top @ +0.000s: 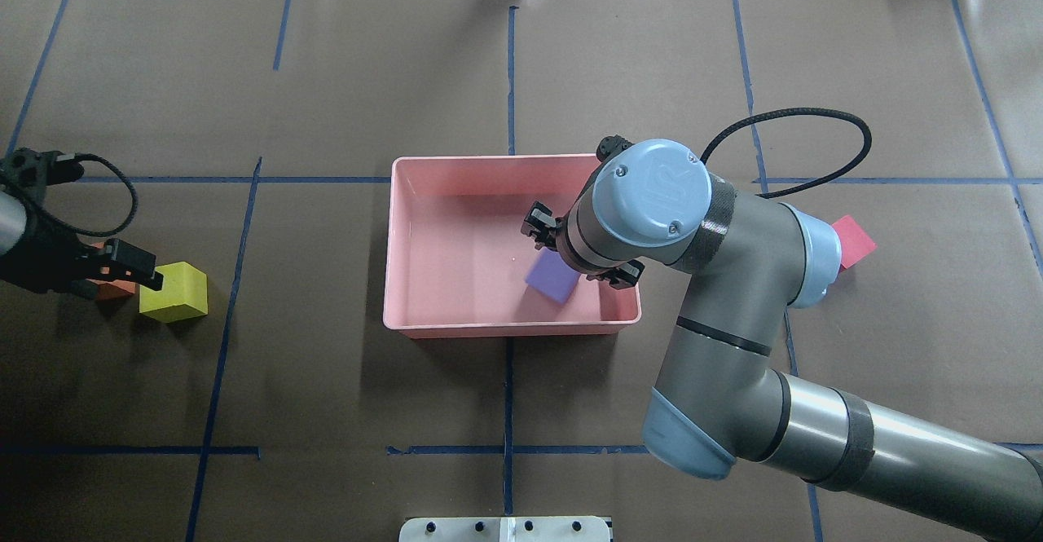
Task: Place blocks into pink bin with both arms
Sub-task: 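Carry purple cube into bin with right gripper while left reaches yellow-green cube, then release purple cube, withdraw right gripper while left grasps yellow-green cube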
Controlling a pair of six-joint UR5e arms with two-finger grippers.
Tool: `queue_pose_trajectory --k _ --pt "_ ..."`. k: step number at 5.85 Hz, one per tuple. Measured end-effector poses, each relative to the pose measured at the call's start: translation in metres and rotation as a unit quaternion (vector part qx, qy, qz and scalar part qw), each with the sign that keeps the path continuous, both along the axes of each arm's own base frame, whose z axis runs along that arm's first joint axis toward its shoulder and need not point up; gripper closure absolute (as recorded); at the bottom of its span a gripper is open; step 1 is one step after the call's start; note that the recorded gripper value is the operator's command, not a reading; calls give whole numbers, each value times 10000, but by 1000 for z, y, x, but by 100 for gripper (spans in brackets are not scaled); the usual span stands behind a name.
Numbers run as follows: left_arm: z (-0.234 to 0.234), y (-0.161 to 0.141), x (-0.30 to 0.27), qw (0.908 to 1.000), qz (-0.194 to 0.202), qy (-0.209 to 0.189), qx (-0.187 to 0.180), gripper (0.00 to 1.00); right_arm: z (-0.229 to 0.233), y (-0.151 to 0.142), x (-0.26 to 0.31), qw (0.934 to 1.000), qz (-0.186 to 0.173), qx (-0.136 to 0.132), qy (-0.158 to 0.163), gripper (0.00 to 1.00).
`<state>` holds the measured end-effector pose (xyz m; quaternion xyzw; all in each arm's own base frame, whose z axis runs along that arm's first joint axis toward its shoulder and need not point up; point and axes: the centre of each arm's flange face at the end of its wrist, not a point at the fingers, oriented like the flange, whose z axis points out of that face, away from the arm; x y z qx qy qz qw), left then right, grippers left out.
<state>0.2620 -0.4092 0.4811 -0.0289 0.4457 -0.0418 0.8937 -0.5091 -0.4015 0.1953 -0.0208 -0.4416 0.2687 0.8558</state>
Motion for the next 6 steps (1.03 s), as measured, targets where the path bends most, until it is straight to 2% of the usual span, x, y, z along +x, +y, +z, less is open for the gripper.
queue_pose_trajectory --k 2,3,4,5,6 --pt "11 -1 47 9993 -92 -357 47 0 -1 12 30 9999 40 109 -129 0" --pt "22 -2 57 9985 -130 -521 54 22 2 17 44 9998 54 131 -166 0" --pt "29 -6 65 9981 -140 -594 40 72 5 16 56 9997 103 137 -178 0" --pt "30 -11 71 9980 -140 -614 38 93 16 14 78 9996 184 129 -155 0" --pt "26 -13 73 9982 -143 -583 66 95 34 12 103 9996 263 100 -78 0"
